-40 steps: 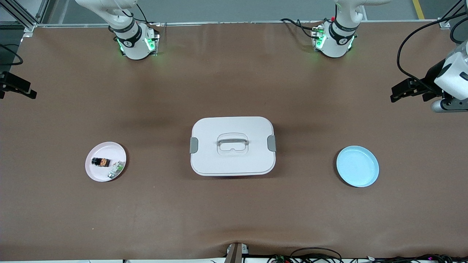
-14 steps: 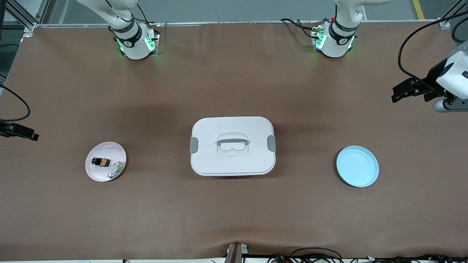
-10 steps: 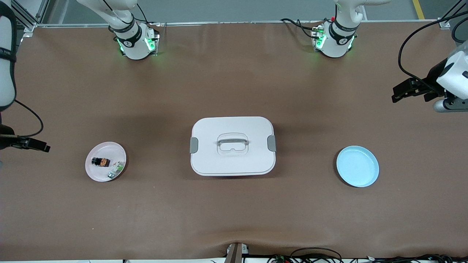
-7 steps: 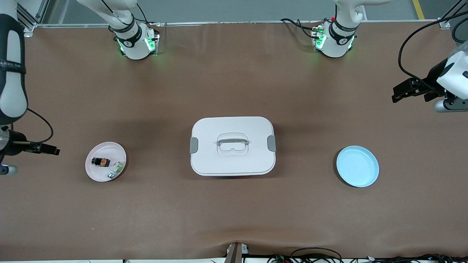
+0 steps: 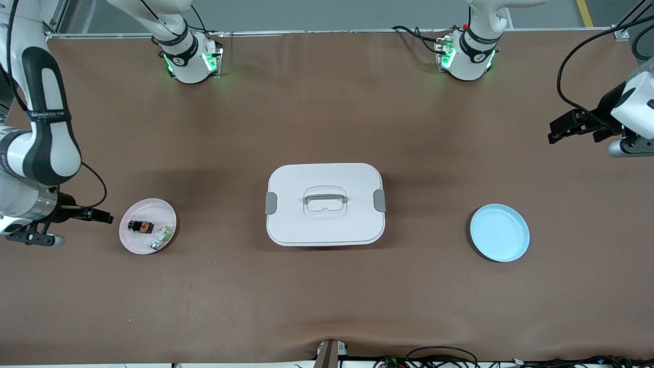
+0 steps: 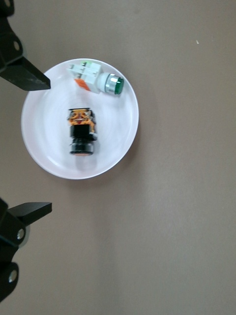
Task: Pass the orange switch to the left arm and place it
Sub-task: 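Reach the right gripper down to the black-orange switch on the white plate, then close the right gripper on the black-orange switch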
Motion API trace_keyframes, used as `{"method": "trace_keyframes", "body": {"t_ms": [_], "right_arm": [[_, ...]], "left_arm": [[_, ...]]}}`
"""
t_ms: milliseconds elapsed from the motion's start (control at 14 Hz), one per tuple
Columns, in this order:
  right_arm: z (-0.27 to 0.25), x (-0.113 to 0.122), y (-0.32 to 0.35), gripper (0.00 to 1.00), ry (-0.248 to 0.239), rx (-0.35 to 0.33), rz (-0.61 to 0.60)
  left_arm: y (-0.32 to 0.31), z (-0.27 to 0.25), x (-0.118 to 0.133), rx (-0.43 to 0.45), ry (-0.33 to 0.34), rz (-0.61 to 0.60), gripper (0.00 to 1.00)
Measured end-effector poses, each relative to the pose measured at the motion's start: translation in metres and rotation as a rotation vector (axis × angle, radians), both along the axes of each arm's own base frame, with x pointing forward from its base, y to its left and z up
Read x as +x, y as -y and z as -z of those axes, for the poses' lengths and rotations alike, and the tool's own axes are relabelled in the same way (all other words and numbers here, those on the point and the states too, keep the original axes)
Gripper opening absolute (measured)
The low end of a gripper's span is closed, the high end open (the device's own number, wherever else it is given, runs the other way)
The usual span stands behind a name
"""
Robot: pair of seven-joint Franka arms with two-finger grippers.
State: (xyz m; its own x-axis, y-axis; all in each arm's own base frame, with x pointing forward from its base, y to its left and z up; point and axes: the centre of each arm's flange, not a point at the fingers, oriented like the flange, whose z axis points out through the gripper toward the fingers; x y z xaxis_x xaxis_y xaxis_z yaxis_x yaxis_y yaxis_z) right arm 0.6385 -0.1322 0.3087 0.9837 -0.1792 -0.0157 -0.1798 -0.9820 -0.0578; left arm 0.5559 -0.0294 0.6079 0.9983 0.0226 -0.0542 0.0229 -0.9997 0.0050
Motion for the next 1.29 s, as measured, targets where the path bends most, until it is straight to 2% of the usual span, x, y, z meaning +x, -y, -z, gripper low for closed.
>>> {"method": "trace_keyframes", "body": {"t_ms": [143,501,1289], "right_arm": [[0.025,-0.005,-0.007,1.00,0.014,-0.004,0.012],[0.076,-0.006,-0.017,1.00,0.004,-0.013,0.018],[0.105,-0.003,-0.034,1.00,0.000,-0.021,0.043]], "left_arm": [[0.000,0.000,0.000,0.000,0.000,0.000,1.00],[0.000,0.000,0.000,0.000,0.000,0.000,1.00],[-0.001,0.000,0.000,0.000,0.000,-0.001,1.00]]}}
